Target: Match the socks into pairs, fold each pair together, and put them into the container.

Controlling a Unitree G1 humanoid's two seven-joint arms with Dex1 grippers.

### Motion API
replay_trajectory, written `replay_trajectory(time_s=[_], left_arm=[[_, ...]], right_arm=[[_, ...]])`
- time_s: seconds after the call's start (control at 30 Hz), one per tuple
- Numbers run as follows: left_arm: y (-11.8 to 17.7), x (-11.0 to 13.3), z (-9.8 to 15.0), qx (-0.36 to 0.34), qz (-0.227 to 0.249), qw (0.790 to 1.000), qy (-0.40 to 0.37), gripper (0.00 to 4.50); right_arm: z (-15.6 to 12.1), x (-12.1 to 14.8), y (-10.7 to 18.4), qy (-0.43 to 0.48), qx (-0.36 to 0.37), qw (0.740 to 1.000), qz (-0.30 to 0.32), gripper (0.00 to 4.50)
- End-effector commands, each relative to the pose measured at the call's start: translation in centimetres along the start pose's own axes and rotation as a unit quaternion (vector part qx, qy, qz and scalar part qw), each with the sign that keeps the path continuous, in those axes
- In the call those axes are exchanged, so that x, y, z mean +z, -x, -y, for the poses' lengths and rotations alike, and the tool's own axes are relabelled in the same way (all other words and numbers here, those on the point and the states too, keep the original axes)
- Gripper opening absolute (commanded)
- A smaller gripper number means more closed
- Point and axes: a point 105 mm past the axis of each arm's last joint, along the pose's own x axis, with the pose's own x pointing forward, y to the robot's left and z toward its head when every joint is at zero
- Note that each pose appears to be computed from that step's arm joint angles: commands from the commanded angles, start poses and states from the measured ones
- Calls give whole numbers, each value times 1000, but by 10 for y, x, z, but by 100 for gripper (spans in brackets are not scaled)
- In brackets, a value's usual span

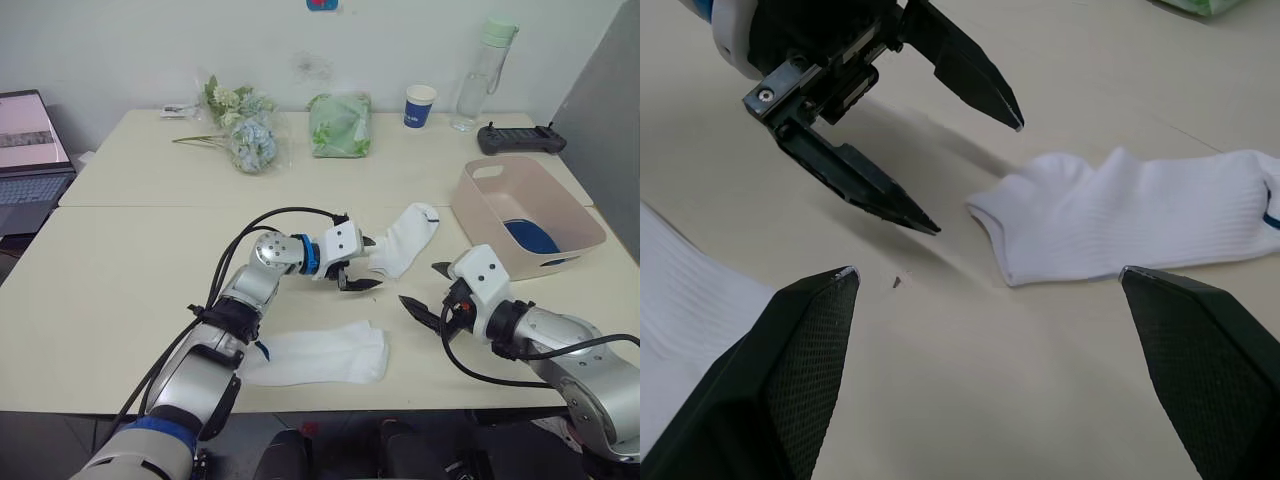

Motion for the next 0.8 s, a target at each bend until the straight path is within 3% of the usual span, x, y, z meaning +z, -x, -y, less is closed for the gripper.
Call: replay_trajectory(time_s=[0.03, 0.33, 0.5, 0.63, 0.7, 0.8], left_arm=[[-7, 6, -3, -8, 2, 1000, -16, 286], [-16, -11, 6, -38, -32, 999, -10, 3], [-17, -4, 2, -19, -9, 1000, -17, 3], [-15, 15, 6, -42, 58, 997, 0, 3], [-11, 18, 3, -37, 69, 997, 16, 3], [-9, 17, -4, -23, 48, 999, -5, 87]], right_arm=[[-2, 9, 6, 8, -6, 1000, 21, 450], [-4, 6, 8, 4, -9, 1000, 20, 450], [-5, 7, 8, 3, -8, 1000, 23, 450], [-6, 8, 8, 2, -7, 1000, 24, 450], [-6, 8, 9, 2, -7, 1000, 24, 450], [-5, 8, 9, 1, -8, 1000, 23, 450]])
